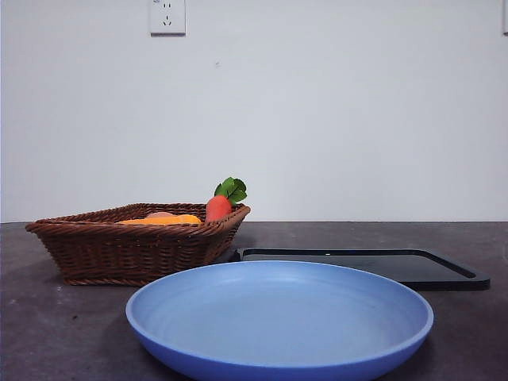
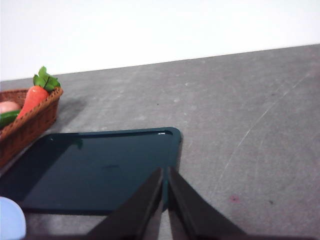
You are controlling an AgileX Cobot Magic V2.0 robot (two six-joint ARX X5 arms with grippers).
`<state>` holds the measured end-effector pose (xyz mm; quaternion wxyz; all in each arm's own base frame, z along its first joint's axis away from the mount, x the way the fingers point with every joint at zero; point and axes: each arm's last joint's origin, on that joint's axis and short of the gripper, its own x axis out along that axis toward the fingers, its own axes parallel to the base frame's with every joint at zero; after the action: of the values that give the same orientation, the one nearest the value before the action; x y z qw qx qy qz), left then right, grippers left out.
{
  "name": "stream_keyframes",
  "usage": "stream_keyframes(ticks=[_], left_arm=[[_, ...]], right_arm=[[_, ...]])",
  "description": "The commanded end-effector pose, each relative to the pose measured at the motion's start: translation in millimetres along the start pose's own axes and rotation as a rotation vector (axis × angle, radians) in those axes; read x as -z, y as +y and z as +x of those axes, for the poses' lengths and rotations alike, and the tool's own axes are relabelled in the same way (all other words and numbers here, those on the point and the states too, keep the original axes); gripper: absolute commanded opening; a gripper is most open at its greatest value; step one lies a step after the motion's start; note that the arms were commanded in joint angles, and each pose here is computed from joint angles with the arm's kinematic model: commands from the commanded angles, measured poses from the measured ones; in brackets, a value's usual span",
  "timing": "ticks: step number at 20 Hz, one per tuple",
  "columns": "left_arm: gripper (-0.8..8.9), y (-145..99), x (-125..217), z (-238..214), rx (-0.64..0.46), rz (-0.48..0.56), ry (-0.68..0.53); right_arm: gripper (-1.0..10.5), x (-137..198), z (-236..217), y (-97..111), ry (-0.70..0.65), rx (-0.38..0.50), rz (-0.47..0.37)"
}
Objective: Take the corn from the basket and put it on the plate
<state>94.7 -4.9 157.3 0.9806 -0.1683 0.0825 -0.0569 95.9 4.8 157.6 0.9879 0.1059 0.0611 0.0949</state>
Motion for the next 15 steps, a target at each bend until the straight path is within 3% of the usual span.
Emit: stream_keyframes(ticks=[1,5,15], left_arm=[[0.07,2,5,2,-0.005,-0.103,0.006],[0.07,-3,-5,-2,0.044,-0.122,0.015],[0.07,-23,-48,-18,0.110,-0.124,0.080]], right_arm=[[0.0,-1,0,0,-0.006,-0.005,0.108],[0.0,-9,-3,3,-0.021,-0.010,0.173],[0.0,-51,-19,16,0.000,-0.051,0.179]])
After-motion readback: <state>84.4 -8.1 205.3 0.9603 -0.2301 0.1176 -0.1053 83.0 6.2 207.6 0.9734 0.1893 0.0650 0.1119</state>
